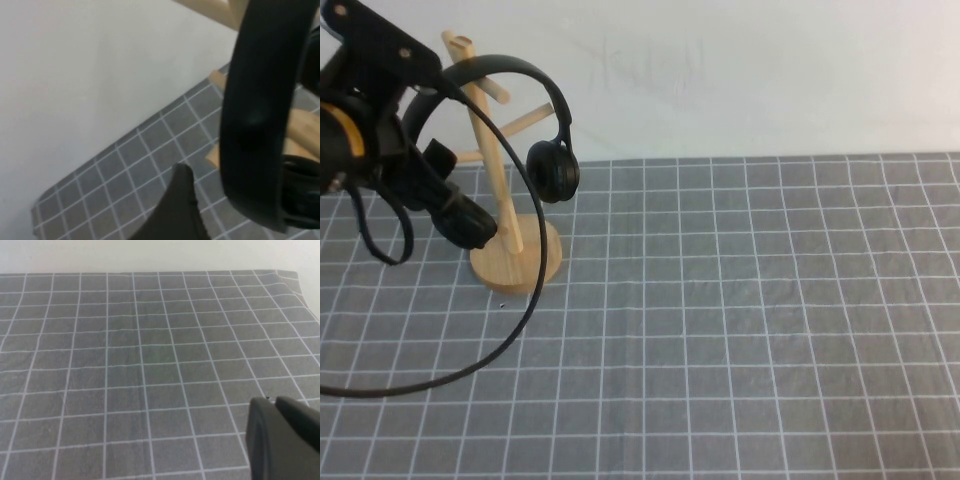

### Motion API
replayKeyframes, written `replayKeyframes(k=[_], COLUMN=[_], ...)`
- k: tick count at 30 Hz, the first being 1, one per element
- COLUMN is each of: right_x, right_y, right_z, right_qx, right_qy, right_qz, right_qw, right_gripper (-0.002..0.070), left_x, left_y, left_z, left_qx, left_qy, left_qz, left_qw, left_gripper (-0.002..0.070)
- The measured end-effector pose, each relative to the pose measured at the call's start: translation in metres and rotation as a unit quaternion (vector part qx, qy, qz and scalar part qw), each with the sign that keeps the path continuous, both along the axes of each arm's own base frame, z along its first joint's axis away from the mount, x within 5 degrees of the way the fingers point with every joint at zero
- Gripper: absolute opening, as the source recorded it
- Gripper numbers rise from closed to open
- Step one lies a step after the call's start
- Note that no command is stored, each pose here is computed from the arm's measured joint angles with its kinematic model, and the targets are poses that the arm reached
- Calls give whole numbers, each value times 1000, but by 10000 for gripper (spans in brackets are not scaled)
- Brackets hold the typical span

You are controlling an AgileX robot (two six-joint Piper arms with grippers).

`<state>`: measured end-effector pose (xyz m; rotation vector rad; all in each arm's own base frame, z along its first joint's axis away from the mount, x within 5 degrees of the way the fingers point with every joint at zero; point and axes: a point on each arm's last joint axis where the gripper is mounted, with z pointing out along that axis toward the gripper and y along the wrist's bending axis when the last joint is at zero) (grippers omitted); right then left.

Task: Take out the headphones from the headphone stand
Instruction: Pick up the headphones from the headphone stand

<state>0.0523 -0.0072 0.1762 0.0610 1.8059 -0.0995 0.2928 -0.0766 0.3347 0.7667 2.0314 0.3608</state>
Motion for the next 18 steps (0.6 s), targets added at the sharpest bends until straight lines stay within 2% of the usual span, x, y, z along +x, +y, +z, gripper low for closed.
replayKeyframes(k=[4, 6, 14, 16, 18], right_x=[0, 0, 0, 0, 0], right_y=[0, 0, 0, 0, 0], right_z=[0, 0, 0, 0, 0], right_qx=[0, 0, 0, 0, 0], right_qy=[0, 0, 0, 0, 0], right_qz=[0, 0, 0, 0, 0], right_qw=[1000, 1000, 1000, 1000, 1000], right_gripper=[-6, -6, -6, -6, -6], left_x=[15, 20, 30, 30, 30], left_y=[1, 2, 1, 1, 0], left_z=[-13, -16, -15, -14, -14], left_qx=[44, 46, -4, -14, -21], left_qy=[-7, -18, -64, -67, -69], left_qz=[10, 27, 66, 66, 67], left_qw=[999, 998, 996, 995, 995], left_gripper=[593, 595, 584, 533, 433])
